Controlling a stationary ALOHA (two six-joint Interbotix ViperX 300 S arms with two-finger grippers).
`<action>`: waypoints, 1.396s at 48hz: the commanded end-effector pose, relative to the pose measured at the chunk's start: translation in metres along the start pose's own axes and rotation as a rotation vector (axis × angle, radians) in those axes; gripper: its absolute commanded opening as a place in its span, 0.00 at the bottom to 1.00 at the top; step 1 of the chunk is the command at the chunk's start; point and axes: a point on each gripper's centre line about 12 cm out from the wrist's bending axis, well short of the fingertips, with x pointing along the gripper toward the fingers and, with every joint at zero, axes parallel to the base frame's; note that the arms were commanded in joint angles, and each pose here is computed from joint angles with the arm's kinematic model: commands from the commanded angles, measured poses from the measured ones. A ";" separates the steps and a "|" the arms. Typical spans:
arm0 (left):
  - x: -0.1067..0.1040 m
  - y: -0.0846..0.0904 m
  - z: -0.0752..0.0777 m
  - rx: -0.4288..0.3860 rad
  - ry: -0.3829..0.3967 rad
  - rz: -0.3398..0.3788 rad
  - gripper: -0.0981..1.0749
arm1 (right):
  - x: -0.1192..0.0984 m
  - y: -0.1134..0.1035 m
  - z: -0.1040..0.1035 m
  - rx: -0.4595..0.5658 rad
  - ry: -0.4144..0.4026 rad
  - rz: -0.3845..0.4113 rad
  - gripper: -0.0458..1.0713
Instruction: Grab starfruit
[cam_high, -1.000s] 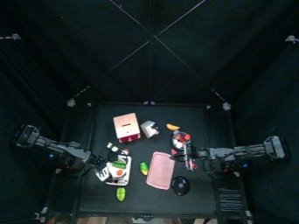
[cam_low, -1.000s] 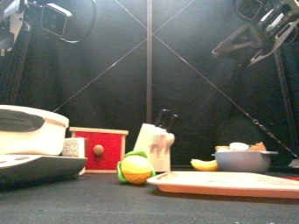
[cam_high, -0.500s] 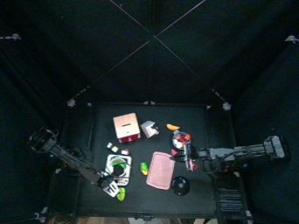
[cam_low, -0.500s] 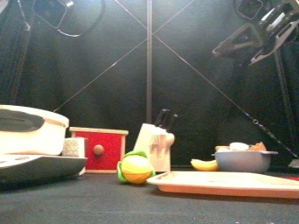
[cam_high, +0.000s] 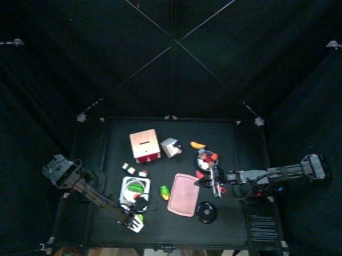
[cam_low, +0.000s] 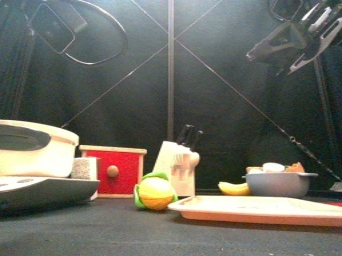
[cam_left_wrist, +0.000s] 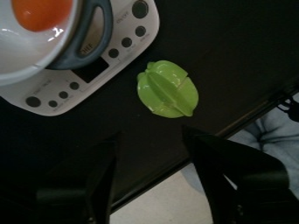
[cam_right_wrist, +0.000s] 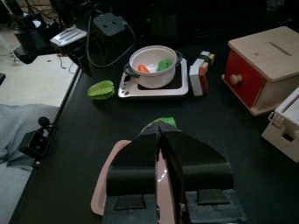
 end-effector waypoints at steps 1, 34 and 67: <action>-0.002 -0.014 -0.002 -0.014 -0.014 -0.048 0.92 | 0.000 0.005 0.011 0.000 -0.029 0.018 0.08; 0.045 -0.018 0.016 -0.175 -0.168 0.027 0.95 | 0.003 0.013 0.008 0.006 -0.012 0.045 0.08; 0.043 -0.020 0.005 -0.212 -0.101 0.023 0.70 | 0.012 0.012 -0.003 0.009 0.032 0.039 0.08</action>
